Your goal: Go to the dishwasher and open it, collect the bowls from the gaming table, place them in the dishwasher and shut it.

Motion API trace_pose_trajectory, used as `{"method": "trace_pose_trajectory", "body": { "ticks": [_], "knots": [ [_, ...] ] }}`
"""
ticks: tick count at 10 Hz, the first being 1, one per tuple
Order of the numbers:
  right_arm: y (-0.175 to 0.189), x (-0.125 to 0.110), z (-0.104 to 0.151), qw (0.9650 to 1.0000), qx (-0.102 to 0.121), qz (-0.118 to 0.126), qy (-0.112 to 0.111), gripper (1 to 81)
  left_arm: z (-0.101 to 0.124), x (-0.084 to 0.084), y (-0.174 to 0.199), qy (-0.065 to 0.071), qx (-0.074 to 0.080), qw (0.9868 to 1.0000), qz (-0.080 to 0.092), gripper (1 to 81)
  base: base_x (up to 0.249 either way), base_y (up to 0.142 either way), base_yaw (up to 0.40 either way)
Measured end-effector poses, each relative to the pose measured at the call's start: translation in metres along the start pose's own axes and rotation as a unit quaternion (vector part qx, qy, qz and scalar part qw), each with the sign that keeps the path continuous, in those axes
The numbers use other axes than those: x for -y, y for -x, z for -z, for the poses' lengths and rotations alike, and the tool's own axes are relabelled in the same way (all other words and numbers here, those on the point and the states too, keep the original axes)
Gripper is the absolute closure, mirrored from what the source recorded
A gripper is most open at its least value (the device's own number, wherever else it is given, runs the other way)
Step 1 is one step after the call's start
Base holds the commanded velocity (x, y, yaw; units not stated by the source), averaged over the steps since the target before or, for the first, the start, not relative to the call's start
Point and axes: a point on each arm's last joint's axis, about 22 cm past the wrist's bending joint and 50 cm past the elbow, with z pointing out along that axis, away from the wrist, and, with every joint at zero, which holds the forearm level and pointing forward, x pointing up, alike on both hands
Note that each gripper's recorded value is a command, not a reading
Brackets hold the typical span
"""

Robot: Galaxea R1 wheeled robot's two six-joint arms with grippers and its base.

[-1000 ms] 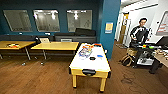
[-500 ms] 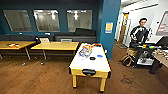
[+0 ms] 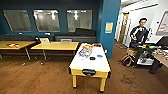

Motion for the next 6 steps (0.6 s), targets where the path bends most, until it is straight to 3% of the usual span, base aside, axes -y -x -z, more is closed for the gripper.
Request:
{"method": "trace_pose_trajectory", "body": {
  "ticks": [2, 5, 6],
  "knots": [
    [0.0, 0.0, 0.0, 1.0, 0.0, 0.0, 0.0, 81.1, 0.004, -0.002, -0.003, 0.013, -0.007, 0.9999, 0.0, 81.1, 0.0, 0.0, -0.211],
    [-0.007, 0.0, 0.001, 1.0, -0.005, 0.002, -0.001, 81.1, 0.004, -0.002, 0.005, 0.014, -0.003, 0.9999, 0.003, 81.1, 0.0, 0.0, -0.292],
    [-0.004, 0.002, 0.0, 1.0, -0.003, 0.001, -0.002, 81.1, 0.004, 0.0, -0.006, 0.013, -0.009, 0.9999, -0.001, 81.1, 0.0, 0.0, -0.339]
  ]
}}
